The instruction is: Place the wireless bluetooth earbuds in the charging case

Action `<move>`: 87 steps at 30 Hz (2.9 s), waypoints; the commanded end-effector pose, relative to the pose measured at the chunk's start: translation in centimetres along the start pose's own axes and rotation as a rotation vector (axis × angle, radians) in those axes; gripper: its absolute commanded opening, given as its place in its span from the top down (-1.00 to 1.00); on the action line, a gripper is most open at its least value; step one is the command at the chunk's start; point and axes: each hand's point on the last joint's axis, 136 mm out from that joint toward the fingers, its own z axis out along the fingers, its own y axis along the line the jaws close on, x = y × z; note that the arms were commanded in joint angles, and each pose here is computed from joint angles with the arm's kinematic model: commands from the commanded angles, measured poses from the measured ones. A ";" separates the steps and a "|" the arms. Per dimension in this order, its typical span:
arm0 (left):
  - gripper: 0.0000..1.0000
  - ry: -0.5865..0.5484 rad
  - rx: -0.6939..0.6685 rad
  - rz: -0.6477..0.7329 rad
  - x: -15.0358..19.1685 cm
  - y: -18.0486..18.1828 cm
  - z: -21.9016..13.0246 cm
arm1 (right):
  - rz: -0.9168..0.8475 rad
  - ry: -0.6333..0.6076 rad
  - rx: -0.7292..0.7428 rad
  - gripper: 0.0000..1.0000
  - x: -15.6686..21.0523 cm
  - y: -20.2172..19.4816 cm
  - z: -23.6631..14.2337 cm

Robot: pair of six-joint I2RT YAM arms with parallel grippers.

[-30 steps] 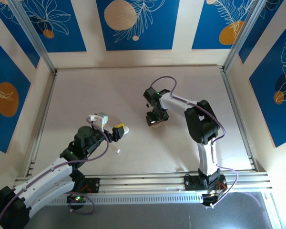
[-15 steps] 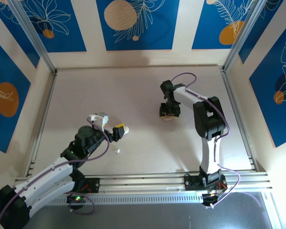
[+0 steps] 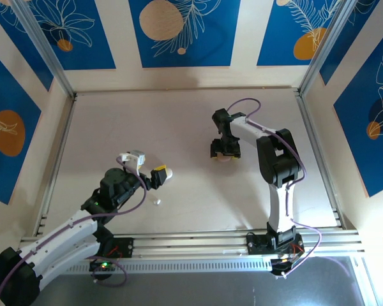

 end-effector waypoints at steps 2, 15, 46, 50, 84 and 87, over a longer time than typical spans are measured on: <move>-0.99 -0.037 0.005 0.018 -0.8 -0.2 -0.2 | 0.005 -0.059 -0.035 -0.58 0.6 0.3 -3.7; -0.99 -0.169 -0.075 -0.001 -2.6 1.4 -3.3 | -0.045 -0.247 -0.148 -0.79 4.2 1.1 -10.7; -0.99 -0.099 -0.096 -0.042 -1.3 1.8 -1.7 | -0.386 -0.296 -0.444 -0.99 8.8 12.8 -12.8; -0.99 -0.057 -0.115 -0.049 -0.6 2.2 -0.8 | -0.410 -0.255 -0.475 -0.97 8.0 14.8 -12.1; -0.99 0.061 -0.190 -0.378 2.0 8.3 0.5 | -0.318 0.085 -0.794 -0.60 1.9 23.7 -6.5; -0.99 0.052 -0.191 -0.376 1.8 8.2 0.3 | -0.329 0.119 -0.800 -0.60 2.1 24.6 -5.8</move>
